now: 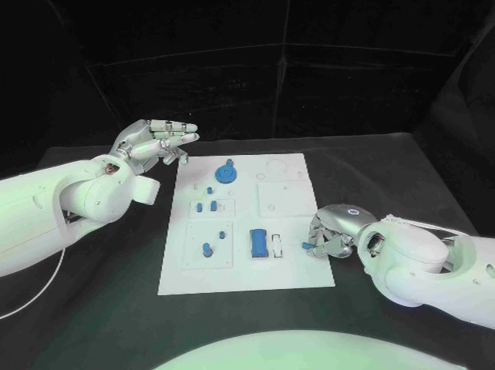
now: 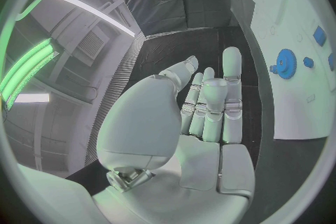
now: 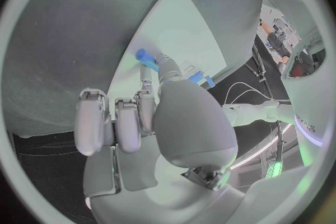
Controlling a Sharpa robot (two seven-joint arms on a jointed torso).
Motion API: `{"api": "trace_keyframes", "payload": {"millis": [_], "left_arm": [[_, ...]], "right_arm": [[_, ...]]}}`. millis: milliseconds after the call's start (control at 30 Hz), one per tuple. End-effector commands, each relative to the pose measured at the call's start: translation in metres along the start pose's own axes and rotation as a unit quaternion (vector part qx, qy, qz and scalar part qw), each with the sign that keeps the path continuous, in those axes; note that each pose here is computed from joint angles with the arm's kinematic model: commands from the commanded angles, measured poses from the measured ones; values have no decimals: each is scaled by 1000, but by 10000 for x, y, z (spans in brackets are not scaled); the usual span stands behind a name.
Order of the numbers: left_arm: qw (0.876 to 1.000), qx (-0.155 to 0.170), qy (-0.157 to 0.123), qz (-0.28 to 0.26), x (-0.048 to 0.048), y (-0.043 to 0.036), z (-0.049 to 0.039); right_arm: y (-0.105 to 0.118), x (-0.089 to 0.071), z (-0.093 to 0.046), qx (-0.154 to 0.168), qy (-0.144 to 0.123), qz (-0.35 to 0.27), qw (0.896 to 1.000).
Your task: Assemble the parts on the task board
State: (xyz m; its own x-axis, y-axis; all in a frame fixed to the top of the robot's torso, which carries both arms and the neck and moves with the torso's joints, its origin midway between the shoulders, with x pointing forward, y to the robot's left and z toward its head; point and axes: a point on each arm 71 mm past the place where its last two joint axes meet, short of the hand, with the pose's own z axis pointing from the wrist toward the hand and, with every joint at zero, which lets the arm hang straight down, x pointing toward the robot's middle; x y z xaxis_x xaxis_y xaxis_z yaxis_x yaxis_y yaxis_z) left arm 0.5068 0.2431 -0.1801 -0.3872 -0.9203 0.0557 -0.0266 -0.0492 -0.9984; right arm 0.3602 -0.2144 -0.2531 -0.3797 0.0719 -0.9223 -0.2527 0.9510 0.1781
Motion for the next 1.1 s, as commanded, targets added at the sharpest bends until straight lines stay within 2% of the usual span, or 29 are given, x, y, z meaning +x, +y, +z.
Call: {"api": "trace_keyframes", "payload": {"millis": [33,233,633,1100], "left_arm": [[1000,2,5,-3,13,-11,4],[1000,2,5,-3,13,-11,3],[1000,2,6,-4,21,-12,1],[1000,2,8,-4,34,-13,2]], "right_arm": [[-27,23,-35,25,-5,50,998],[33,-14,-75,29,-24,111,993],[155,-53,-63,24,-54,160,985],[328,60,123,24,-4,168,986]]}}
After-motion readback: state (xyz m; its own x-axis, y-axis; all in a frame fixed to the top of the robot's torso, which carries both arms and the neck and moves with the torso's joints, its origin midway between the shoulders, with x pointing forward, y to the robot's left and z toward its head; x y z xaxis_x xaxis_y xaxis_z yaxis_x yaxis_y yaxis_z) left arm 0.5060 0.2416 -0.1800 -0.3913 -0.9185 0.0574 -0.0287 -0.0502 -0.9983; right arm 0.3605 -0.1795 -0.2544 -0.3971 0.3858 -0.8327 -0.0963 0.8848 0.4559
